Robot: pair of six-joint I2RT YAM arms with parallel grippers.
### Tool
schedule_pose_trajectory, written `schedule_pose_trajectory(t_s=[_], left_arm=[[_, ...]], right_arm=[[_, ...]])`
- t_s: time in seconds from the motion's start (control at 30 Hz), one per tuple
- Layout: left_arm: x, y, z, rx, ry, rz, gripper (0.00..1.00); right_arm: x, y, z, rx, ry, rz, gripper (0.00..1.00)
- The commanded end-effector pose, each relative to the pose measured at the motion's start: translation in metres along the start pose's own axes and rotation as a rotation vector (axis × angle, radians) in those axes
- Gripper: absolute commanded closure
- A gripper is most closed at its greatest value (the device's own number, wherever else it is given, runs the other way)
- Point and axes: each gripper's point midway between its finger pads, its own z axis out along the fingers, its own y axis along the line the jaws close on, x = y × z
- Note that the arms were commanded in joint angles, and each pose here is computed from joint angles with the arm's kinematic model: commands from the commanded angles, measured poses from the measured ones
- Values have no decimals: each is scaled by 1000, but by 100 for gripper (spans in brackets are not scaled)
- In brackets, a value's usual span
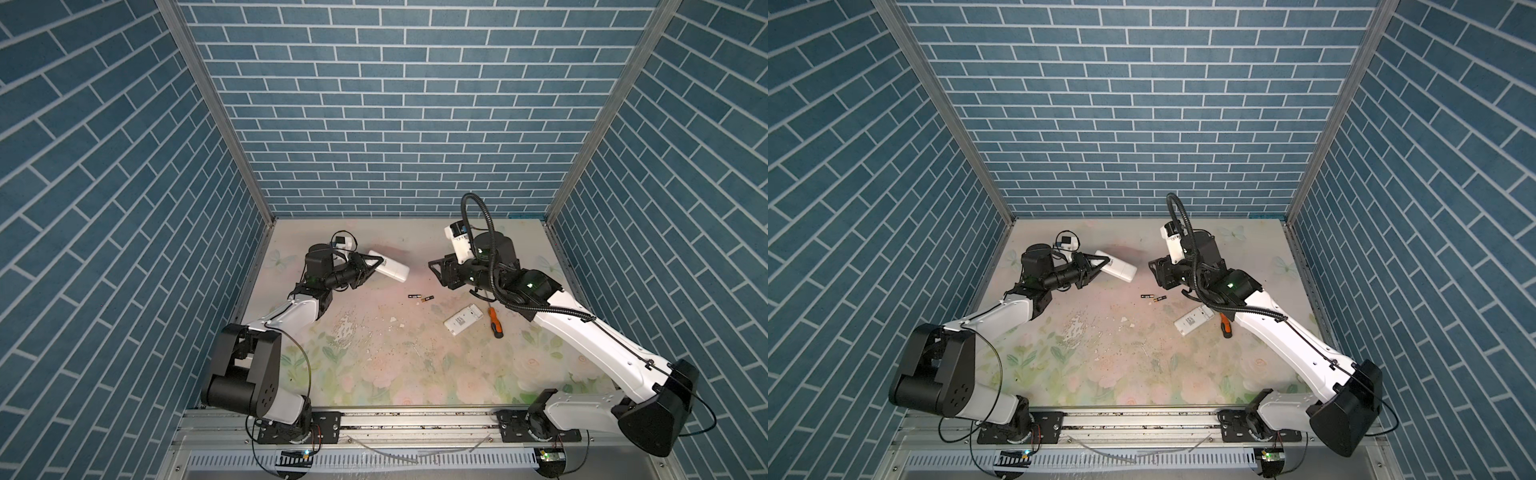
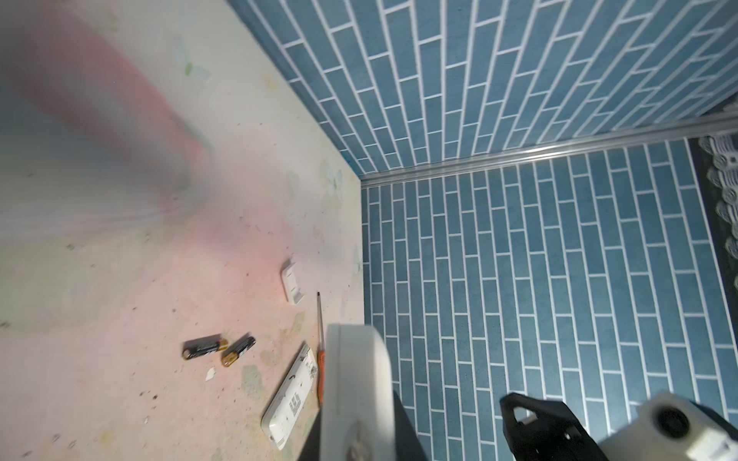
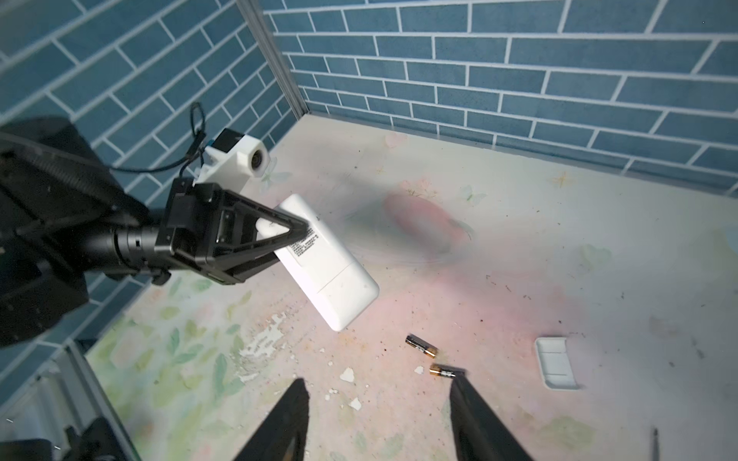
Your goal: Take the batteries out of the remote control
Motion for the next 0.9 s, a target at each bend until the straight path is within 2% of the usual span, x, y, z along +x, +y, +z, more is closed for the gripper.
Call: schedule_pose_trajectory(t_s=[0.0,0.17,0.3,0.87], left_arm=[[-1,-32,2,116,-62,165,100],[4,-37,3,183,-100,188,100],[11,-28,0,176,-121,200,100],[24,-26,-6,154,-155,286,100]], right_arm=[[8,7,6,-133,5,228,43],[16,-21,23,-154,-1,422,43],[17,-34,36,-220,-10,536,46],[14,-22,61,-312,32,583,49]])
